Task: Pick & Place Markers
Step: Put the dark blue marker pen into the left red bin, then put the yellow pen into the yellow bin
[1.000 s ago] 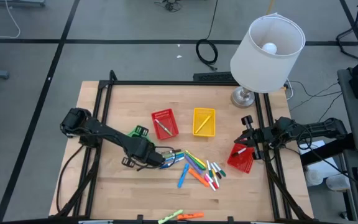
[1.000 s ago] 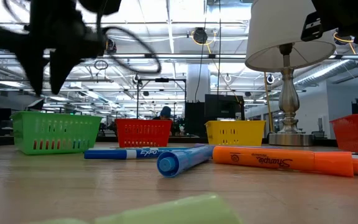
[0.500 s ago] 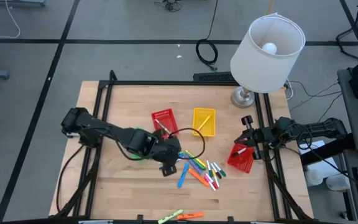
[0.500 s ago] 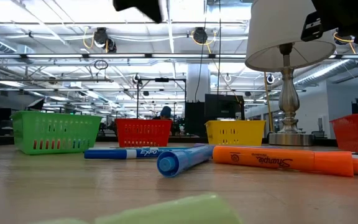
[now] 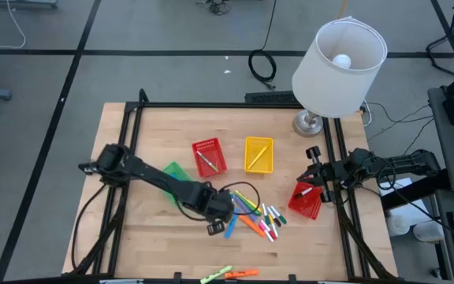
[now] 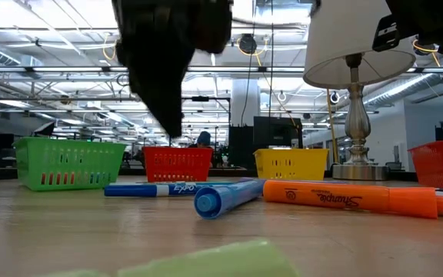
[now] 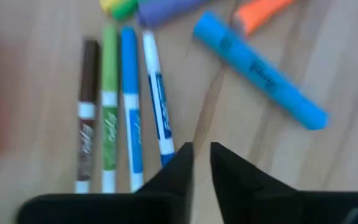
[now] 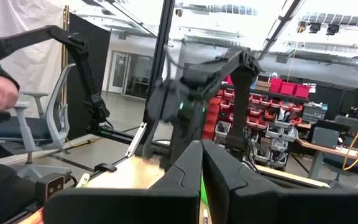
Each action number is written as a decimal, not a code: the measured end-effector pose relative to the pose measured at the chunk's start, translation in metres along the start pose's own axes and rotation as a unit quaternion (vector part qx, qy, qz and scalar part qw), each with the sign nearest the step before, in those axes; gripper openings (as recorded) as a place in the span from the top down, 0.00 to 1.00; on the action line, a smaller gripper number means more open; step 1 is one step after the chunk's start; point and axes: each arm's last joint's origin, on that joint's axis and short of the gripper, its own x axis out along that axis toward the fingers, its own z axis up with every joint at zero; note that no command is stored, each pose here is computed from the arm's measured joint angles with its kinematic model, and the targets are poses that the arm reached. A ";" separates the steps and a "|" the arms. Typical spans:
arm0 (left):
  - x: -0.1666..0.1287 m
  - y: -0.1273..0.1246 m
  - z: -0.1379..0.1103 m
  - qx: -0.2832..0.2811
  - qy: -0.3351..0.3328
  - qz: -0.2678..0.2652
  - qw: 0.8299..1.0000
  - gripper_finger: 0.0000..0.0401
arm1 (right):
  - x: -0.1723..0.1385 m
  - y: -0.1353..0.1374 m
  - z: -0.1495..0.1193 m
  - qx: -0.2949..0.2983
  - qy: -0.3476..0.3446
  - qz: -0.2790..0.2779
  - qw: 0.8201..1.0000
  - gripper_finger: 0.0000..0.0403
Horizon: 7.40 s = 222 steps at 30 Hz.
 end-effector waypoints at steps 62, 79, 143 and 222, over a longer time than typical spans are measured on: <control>0.061 -0.004 -0.010 0.062 0.075 0.025 0.995 0.93 | 0.001 0.000 -0.001 0.002 0.006 0.001 1.000 1.00; -0.011 0.003 -0.005 0.075 0.003 0.048 0.996 0.94 | 0.001 0.000 -0.001 0.002 0.006 0.001 1.000 1.00; -0.192 0.088 0.009 0.261 -0.180 0.195 0.928 0.98 | 0.001 0.000 -0.002 -0.007 0.010 0.002 1.000 1.00; -0.072 0.174 -0.172 0.091 -0.676 0.094 0.726 0.94 | 0.199 0.043 -0.088 0.152 0.567 -0.135 0.798 0.96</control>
